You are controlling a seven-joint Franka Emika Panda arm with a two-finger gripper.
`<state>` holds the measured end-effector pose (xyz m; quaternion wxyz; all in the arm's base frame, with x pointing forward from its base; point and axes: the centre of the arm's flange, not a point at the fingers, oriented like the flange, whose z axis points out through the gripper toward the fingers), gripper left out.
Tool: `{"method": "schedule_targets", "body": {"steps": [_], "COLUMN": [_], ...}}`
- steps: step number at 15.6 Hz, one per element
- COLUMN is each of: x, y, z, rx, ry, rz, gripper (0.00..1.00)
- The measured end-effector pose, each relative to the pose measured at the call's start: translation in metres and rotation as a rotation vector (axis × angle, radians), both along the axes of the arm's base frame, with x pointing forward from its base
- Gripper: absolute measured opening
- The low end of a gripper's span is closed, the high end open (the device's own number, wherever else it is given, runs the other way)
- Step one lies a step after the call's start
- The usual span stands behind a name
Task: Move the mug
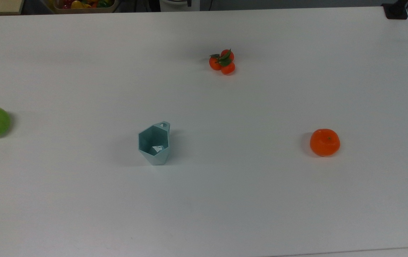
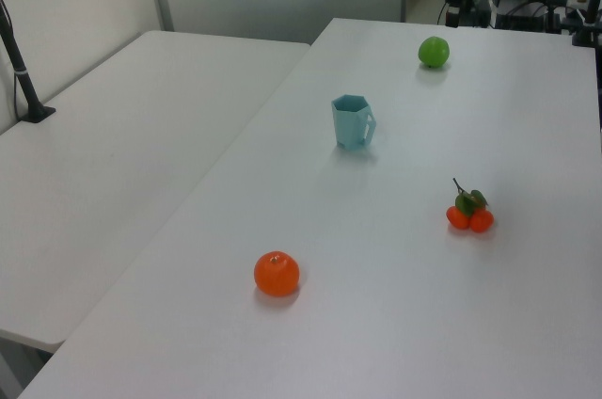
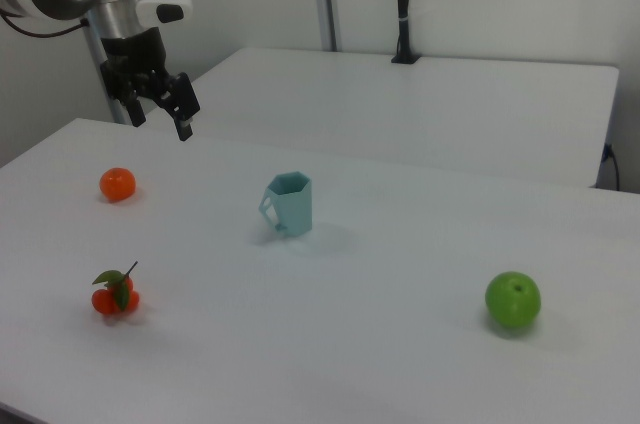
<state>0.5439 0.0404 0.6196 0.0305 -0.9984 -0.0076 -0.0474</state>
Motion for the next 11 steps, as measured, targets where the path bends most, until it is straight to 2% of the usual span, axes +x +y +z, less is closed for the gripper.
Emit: {"method": "schedule_targets", "body": {"steps": [11], "x": [0.0005], "y": [-0.0059], "z": [-0.0002], "rx": [0.001], "ry": [0.000], "rz": [-0.010], "gripper": [1.00]}}
